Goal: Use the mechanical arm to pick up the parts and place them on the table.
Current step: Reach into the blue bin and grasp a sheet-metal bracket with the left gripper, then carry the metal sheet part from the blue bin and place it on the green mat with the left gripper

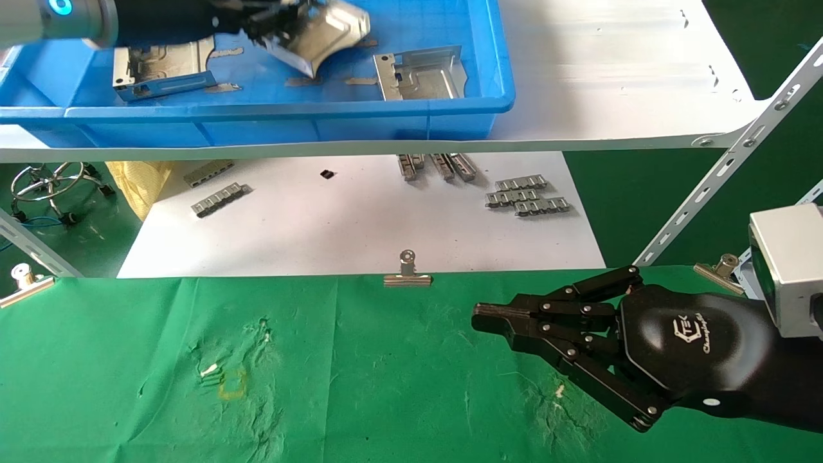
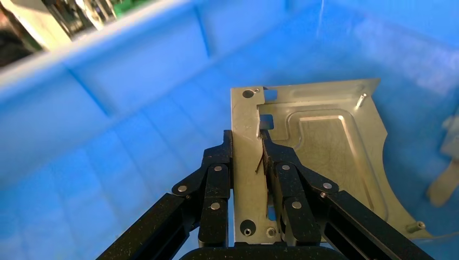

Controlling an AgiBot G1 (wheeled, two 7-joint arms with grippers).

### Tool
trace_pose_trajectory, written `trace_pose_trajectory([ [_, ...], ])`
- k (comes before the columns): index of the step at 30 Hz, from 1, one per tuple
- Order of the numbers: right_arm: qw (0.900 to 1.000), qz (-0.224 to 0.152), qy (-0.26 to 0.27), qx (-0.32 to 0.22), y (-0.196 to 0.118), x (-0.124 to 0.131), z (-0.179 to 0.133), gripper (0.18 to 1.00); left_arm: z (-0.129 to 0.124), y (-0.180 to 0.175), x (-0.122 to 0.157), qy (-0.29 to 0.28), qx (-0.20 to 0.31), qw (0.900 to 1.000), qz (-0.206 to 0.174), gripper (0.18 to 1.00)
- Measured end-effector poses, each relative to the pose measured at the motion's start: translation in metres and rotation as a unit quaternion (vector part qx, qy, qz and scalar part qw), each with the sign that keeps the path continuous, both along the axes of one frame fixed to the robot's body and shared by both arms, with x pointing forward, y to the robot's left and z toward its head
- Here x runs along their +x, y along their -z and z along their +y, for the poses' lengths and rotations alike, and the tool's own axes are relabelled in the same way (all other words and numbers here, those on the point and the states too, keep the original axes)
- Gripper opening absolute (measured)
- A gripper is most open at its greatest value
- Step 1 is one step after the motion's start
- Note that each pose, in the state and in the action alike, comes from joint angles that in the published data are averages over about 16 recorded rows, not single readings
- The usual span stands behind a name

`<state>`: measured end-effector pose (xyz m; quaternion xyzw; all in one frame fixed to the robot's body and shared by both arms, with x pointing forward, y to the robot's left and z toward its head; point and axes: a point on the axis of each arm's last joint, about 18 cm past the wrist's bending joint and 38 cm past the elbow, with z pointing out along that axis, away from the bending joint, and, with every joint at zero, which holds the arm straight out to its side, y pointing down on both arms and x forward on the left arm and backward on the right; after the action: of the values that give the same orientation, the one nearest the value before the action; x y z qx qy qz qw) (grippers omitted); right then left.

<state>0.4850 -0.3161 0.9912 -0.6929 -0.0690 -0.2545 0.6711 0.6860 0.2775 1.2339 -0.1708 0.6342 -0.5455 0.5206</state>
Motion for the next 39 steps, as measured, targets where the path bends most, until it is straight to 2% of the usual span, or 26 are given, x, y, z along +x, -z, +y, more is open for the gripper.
trace_pose_trajectory([
  [6, 1.0, 0.0, 0.0, 0.0, 0.0, 0.0, 0.0, 0.192, -0.001, -0.009, -0.018, 0.048, 0.004, 0.9985, -0.025, 0.283],
  [11, 1.0, 0.0, 0.0, 0.0, 0.0, 0.0, 0.0, 0.192, -0.003, -0.007, -0.041, 0.114, 0.026, 0.9919, -0.049, 0.273],
  [17, 1.0, 0.0, 0.0, 0.0, 0.0, 0.0, 0.0, 0.192, -0.004, 0.011, -0.072, 0.201, 0.077, 0.9734, -0.078, 0.272],
  [22, 1.0, 0.0, 0.0, 0.0, 0.0, 0.0, 0.0, 0.192, -0.001, 0.034, -0.088, 0.245, 0.132, 0.9554, -0.099, 0.272],
  [31, 1.0, 0.0, 0.0, 0.0, 0.0, 0.0, 0.0, 0.192, 0.019, 0.084, -0.103, 0.258, 0.236, 0.9282, -0.126, 0.271],
  [39, 1.0, 0.0, 0.0, 0.0, 0.0, 0.0, 0.0, 0.197, 0.051, 0.152, -0.104, 0.245, 0.314, 0.9119, -0.101, 0.271],
])
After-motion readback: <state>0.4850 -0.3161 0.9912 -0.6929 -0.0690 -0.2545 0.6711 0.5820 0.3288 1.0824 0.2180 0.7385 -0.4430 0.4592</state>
